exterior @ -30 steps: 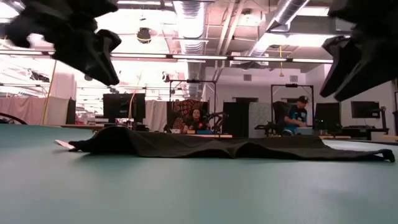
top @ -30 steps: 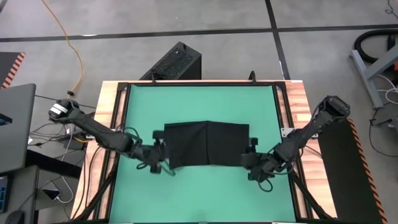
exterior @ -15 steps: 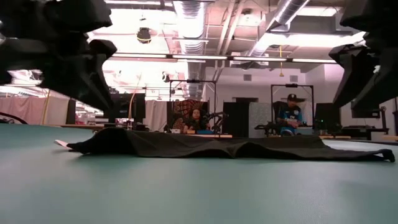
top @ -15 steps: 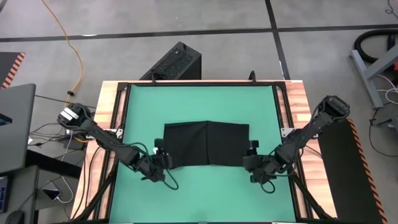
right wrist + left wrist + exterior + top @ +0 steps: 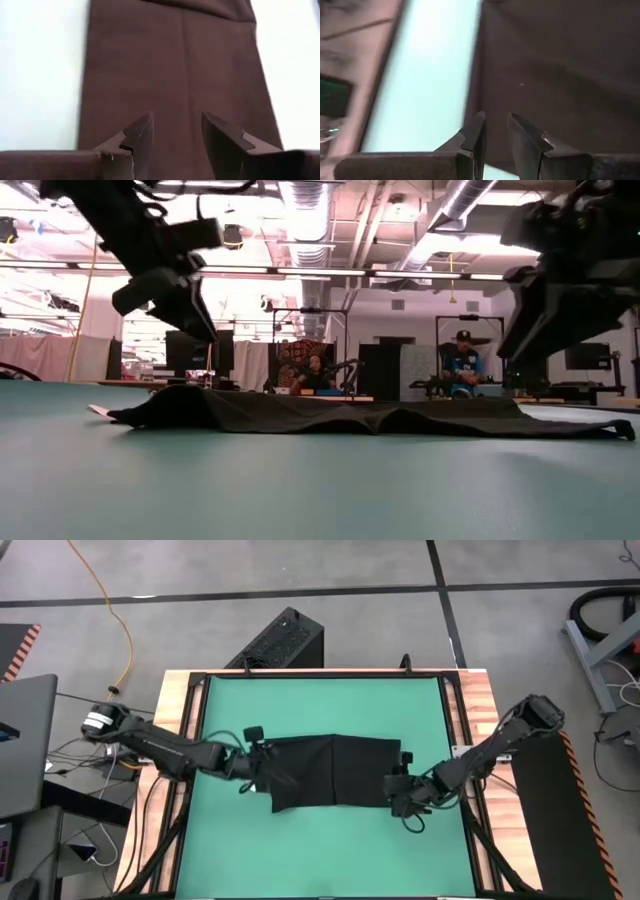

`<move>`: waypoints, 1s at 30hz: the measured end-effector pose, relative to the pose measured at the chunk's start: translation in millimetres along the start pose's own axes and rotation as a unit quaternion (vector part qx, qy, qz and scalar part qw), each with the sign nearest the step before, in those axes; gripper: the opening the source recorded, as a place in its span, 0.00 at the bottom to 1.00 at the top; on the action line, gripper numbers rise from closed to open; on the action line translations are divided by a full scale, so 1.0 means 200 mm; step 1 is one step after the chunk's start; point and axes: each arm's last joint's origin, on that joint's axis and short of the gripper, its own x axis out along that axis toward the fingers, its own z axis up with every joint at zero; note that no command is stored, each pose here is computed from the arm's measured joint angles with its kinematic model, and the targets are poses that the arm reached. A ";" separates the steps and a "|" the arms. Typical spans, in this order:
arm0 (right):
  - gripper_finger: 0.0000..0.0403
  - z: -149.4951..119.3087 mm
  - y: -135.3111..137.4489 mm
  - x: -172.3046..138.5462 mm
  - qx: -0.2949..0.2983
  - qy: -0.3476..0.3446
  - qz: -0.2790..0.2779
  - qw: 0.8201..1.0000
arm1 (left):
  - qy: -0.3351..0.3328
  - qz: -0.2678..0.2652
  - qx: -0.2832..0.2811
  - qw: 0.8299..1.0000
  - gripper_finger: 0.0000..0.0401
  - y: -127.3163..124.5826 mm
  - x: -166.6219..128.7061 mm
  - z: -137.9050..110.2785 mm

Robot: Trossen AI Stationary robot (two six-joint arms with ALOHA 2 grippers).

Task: Roll towel into tight, uniform cylinder
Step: Roll the black towel

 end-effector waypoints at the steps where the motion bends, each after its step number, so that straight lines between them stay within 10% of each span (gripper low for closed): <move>1: 0.46 0.00 -0.01 0.01 0.000 0.002 -0.003 1.000 | -0.004 -0.018 -0.004 1.000 0.18 0.02 0.03 0.00; 13: 0.46 0.00 -0.05 0.03 0.005 0.017 -0.017 1.000 | -0.016 -0.193 -0.066 0.979 0.14 0.04 0.04 -0.08; 21: 0.46 -0.03 -0.05 0.05 0.009 0.014 -0.015 1.000 | 0.030 0.001 -0.119 0.992 0.04 0.01 0.03 -0.21; 30: 0.46 -0.12 -0.04 0.10 0.005 0.022 -0.016 1.000 | 0.060 -0.004 -0.211 0.976 0.07 0.11 0.11 -0.25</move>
